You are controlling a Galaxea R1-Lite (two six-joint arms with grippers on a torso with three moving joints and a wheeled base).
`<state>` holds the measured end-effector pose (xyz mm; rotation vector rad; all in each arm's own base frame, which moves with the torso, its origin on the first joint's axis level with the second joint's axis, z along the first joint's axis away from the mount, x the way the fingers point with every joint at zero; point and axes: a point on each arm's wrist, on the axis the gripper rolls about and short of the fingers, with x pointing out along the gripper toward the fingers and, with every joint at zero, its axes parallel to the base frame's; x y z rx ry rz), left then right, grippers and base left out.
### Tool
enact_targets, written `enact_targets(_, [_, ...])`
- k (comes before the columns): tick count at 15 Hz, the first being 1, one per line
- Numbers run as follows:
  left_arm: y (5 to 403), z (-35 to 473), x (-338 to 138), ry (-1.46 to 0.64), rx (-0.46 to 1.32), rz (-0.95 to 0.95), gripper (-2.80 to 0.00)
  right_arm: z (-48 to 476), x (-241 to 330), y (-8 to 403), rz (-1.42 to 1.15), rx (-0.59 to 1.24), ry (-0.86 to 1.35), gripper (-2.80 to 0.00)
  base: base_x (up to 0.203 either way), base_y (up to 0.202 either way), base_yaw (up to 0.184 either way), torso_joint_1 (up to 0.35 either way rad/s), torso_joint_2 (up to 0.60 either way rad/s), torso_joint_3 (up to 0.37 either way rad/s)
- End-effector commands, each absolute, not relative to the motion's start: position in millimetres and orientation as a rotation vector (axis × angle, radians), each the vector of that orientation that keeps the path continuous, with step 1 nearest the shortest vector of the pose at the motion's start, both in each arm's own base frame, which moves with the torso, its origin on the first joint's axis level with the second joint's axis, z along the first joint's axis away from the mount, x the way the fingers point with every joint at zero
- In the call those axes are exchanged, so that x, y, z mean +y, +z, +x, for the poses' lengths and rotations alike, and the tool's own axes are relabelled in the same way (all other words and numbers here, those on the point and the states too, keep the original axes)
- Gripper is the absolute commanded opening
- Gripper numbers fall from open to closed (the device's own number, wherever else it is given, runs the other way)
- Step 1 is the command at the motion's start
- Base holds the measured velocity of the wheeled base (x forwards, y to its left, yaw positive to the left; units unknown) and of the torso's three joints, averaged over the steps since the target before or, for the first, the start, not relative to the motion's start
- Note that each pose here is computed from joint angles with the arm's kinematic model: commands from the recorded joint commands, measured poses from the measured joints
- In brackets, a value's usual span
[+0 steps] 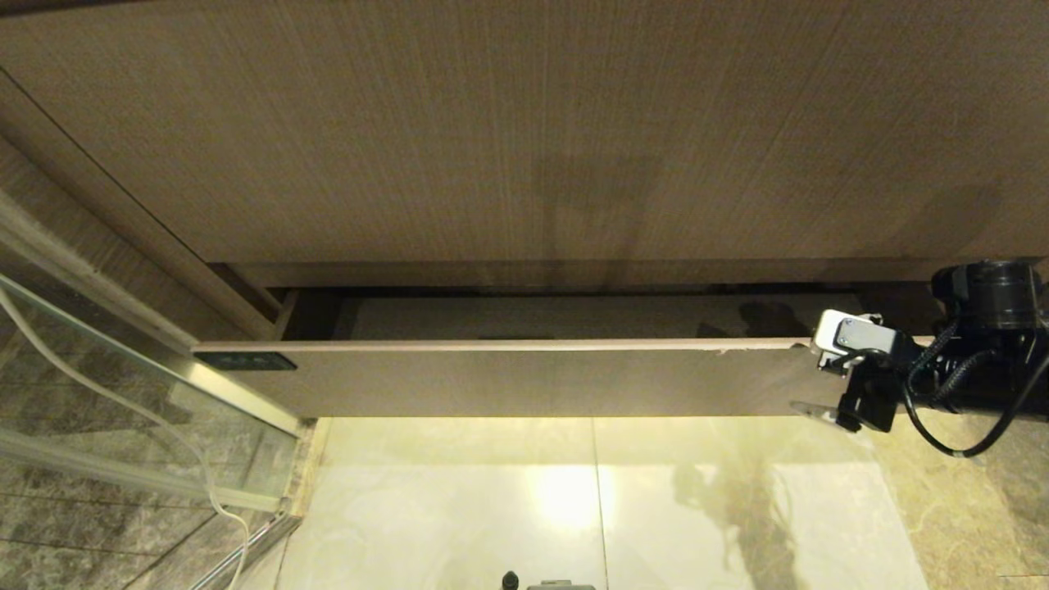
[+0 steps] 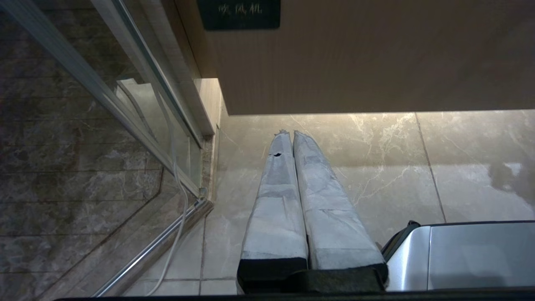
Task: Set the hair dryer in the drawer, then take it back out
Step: Pull open the drawer
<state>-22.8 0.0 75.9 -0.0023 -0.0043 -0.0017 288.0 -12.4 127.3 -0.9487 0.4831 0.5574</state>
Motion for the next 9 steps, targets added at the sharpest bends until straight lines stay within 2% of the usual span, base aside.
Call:
enact_targets(1, [75.9,-22.9,0.0,-0.002,-0.006,-0.003,-2.8,268.0,-18.0,146.1,-0.95,0.487,0.533,0.0,0.0,0.0,0.0,0.0,0.0,0.0])
enact_targets(6, [75.9,-22.8,0.0,-0.002,-0.005,-0.003,-2.8,222.1,-42.4,151.0,-0.825,0.717,0.523,0.0,0.0,0.0,0.0,0.0,0.0,0.0])
enact_targets(9, [75.9,-22.9,0.0,-0.002,-0.006,-0.003,-2.8,173.8,-49.0,148.8,-0.584,1.002,0.56,0.0,0.0,0.0,0.0,0.0,0.0,0.0])
